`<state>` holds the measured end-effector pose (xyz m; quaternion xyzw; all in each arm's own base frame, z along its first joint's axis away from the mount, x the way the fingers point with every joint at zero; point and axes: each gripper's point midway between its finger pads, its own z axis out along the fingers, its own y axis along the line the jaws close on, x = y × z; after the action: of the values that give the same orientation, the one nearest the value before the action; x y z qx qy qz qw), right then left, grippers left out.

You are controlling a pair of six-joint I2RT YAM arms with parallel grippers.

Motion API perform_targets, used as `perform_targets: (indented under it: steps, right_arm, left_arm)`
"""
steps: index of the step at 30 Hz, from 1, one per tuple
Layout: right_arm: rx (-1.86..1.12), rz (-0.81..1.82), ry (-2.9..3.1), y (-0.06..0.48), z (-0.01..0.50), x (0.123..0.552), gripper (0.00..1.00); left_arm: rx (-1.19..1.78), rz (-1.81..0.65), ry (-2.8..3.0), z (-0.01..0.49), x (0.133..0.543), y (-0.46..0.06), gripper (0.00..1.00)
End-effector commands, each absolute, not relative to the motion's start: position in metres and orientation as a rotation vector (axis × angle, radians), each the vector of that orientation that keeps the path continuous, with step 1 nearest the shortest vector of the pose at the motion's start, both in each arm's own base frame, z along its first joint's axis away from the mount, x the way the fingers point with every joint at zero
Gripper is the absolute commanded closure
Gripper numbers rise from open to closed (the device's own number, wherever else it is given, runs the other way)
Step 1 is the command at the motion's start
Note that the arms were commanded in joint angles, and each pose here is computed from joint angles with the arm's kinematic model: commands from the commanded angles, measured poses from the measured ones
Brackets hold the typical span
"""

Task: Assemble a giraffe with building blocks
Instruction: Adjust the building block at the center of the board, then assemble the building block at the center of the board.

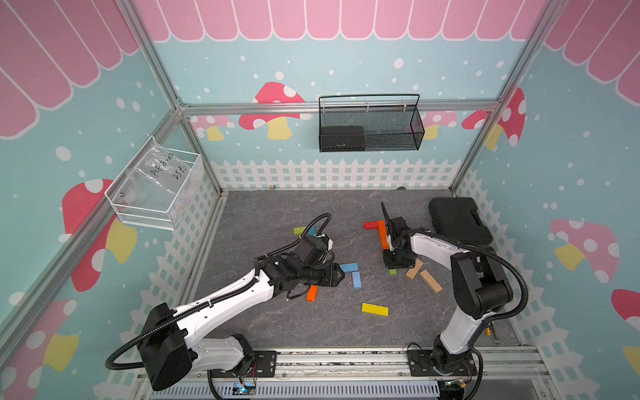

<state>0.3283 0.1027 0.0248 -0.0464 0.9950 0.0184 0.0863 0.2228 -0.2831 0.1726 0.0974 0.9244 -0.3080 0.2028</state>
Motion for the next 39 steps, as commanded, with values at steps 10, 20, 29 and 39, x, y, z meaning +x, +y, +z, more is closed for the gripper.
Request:
perform_targets:
  steps: [10, 20, 29, 39]
  right_arm:
    - [-0.099, 0.032, 2.847, 0.1, 0.08, 0.346, 0.4]
    - [0.272, -0.07, 2.756, 0.032, 0.106, 0.353, 0.38]
    - [0.545, -0.052, 2.816, 0.02, 0.073, 0.335, 0.4]
    - [0.758, -0.069, 2.809, 0.014, 0.056, 0.298, 0.42]
  left_arm:
    - [0.285, -0.865, 2.558, 0.181, 0.225, -0.283, 0.41]
    - [0.366, -0.89, 2.561, 0.181, 0.224, -0.3, 0.41]
    - [0.446, -0.915, 2.576, 0.173, 0.218, -0.317, 0.41]
    - [0.47, -0.895, 2.574, 0.169, 0.219, -0.315, 0.41]
